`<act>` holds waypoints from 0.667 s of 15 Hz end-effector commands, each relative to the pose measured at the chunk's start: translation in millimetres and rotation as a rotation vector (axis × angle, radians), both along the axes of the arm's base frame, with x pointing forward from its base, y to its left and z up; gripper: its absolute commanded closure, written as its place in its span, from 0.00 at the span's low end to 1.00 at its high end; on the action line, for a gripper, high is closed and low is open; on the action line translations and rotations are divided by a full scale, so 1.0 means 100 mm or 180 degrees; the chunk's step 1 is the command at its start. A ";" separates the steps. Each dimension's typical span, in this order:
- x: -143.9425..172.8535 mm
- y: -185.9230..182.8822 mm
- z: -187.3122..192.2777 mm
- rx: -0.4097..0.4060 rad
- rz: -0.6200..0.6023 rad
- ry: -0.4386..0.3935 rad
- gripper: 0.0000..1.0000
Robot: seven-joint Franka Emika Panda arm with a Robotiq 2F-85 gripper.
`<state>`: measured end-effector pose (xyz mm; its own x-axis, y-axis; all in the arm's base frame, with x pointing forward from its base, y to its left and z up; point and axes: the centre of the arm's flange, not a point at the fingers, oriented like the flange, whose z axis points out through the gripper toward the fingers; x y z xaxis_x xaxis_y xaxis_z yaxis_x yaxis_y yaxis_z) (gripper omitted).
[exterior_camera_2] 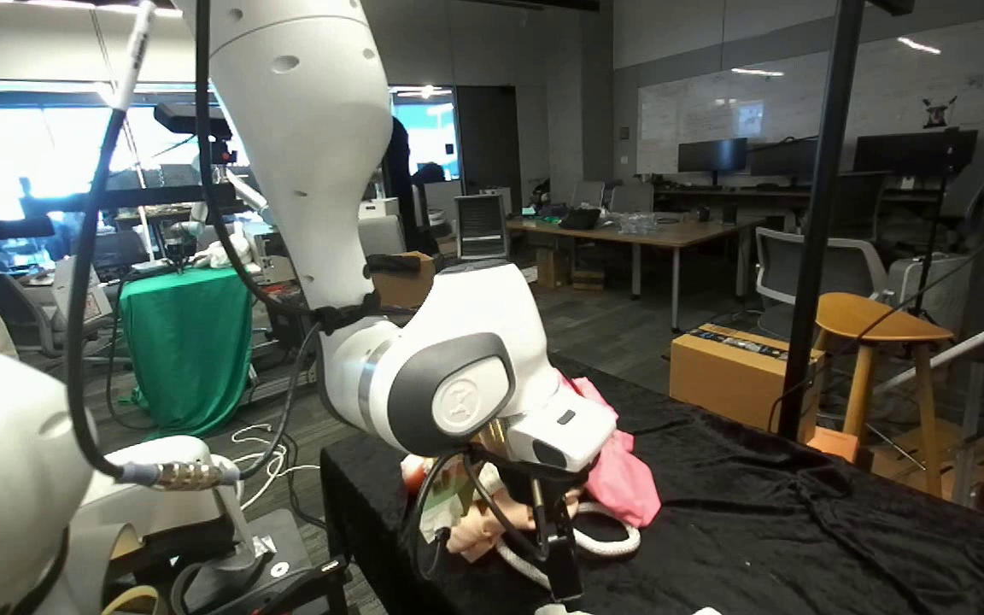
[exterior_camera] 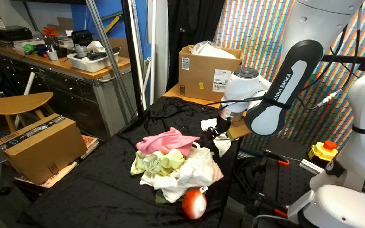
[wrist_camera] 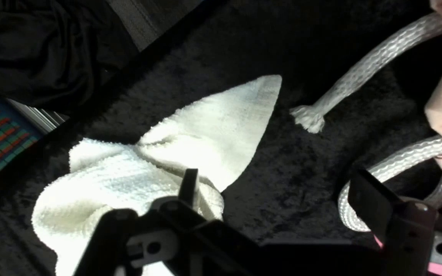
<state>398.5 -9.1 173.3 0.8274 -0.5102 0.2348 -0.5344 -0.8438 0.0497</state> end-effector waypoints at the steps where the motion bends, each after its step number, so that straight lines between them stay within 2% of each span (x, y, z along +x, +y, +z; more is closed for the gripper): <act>1: -0.17 0.09 0.19 -0.0140 -0.0264 -0.0023 0.00; 6: -0.22 0.03 0.32 -0.0130 -0.0286 -0.0123 0.00; 10: -0.20 -0.18 0.42 -0.0150 -0.0418 -0.0185 0.00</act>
